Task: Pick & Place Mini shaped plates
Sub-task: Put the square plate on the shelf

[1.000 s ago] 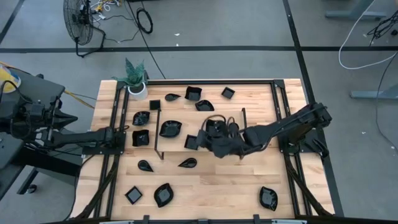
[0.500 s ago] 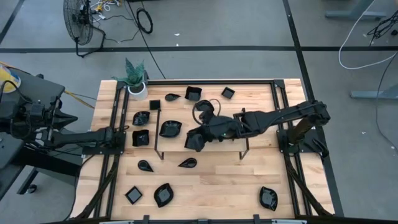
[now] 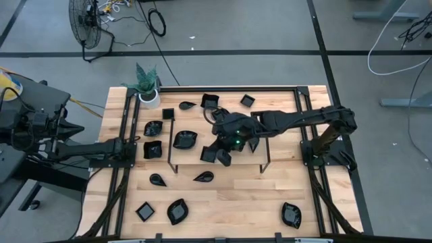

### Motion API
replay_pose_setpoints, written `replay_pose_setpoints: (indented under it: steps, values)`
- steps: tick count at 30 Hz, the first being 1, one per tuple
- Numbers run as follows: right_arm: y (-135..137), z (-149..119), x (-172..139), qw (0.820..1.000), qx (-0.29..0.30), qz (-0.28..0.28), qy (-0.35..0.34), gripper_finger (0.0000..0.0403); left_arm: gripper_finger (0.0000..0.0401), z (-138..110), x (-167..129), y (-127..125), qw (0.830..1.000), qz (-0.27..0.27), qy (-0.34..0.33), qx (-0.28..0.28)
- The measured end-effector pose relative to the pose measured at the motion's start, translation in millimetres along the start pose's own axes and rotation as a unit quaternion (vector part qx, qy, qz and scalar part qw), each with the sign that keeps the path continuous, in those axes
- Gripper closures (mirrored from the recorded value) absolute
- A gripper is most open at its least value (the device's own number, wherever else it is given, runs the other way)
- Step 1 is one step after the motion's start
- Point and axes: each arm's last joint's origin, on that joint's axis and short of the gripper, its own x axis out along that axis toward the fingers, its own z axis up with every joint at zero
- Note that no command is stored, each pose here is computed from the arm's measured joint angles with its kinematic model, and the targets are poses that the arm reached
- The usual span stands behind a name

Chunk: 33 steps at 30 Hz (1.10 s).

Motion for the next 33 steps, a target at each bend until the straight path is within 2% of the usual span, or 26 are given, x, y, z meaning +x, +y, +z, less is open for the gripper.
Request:
replay_pose_setpoints:
  steps: [7, 11, 20, 26, 33]
  values:
    - [-19, 1, -3, 0.994, -0.107, -0.021, 0.029, 0.0401, 0.0383, 0, 0, 0, 1.0, 0.0, 0.0, 0.0]
    - [-28, 5, -7, 0.993, -0.103, -0.012, 0.048, 0.0402, 0.0383, 0, 0, 0, 1.0, 0.0, 0.0, 0.0]
    - [-26, 26, -21, 0.986, -0.134, -0.015, 0.095, 0.0402, 0.0383, 0, 0, 0, 1.0, 0.0, 0.0, 0.0]
    - [-21, 26, -1, 0.977, -0.162, 0.006, 0.14, 0.0403, 0.0383, 0, 0, 0, 1.0, 0.0, 0.0, 0.0]
    - [-14, 13, 29, 0.965, -0.187, 0.024, 0.181, 0.0403, 0.0383, 0, 0, 0, 1.0, 0.0, 0.0, 0.0]
